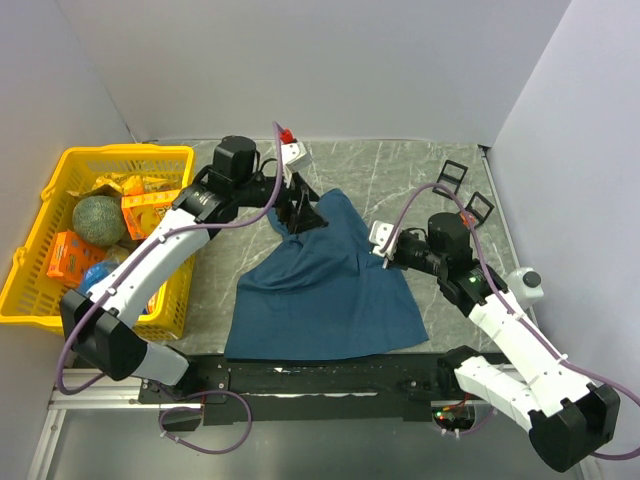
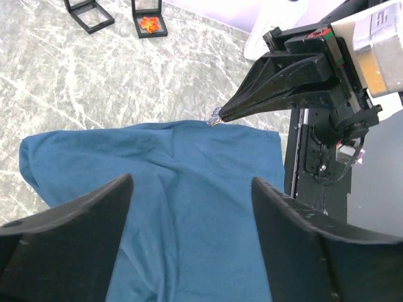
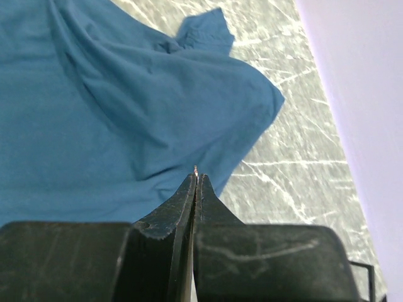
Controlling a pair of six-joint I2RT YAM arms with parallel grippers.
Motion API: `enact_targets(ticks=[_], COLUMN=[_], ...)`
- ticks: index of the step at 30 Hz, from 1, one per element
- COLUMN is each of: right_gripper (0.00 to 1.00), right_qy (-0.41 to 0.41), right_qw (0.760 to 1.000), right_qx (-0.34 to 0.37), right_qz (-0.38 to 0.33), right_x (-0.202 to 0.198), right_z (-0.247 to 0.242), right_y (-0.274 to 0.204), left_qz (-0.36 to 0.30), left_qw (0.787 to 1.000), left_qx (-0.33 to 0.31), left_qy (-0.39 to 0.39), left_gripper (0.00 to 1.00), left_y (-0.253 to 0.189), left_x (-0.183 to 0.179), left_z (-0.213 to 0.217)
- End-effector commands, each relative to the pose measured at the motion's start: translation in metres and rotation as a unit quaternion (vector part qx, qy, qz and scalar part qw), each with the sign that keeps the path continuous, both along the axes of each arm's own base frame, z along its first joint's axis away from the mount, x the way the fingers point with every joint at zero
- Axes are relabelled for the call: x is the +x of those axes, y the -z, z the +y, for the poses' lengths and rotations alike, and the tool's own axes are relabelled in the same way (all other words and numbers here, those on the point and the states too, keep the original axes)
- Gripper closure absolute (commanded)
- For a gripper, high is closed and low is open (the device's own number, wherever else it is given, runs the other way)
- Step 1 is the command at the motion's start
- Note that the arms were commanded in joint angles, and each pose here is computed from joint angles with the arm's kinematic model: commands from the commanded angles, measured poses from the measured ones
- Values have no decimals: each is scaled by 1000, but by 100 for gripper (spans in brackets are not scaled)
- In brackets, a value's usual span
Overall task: Remove the brooch from the garment
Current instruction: Close the brooch, then place the brooch in the brooch box.
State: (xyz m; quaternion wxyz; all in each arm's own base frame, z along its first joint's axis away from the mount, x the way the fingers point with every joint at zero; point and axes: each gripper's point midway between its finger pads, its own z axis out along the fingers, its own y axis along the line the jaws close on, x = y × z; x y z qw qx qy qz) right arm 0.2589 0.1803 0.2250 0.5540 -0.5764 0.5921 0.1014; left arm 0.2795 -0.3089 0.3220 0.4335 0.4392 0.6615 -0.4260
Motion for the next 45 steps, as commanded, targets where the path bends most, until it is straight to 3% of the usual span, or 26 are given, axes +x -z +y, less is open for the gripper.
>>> enact_targets(ticks=[1,4,13,21,25,28,30,33,37,45], right_gripper=[100,100,100,100,100,100,100,100,100,100], right_qy=[19,35,100,177,206,231,242,256,270,331], right_qw=[999,999,994,982,976,970,968,963,959,935], right_qx=[-7,-10,-28,-60,-70,-72,-71,-79,-89,-123], right_qz=[-31,-32,-27,-6,-7,0,2,5,9,23], right_x=[8,14,39,63,74,86,93,101,110,134], right_z=[-5,-9,-30,-61,-73,-82,-85,-93,-99,-131], right_y=[-7,-4,1,10,10,8,3,3,1,0], left_qz=[-34,-36,-50,-82,-88,-99,-107,-100,-66,-61], left_qw=[999,999,998,985,975,957,950,955,962,946], left_qx=[-24,-26,-19,106,129,103,84,80,107,162], left_qy=[-6,-6,-41,-105,-160,-251,-282,-269,-244,-272], left_gripper=[16,2,4,4,4,4,4,4,4,4], left_y=[-23,-25,-31,6,19,14,11,17,36,29], left_x=[-3,-4,2,33,41,52,48,32,13,-4], left_z=[5,6,14,42,61,81,93,98,102,133])
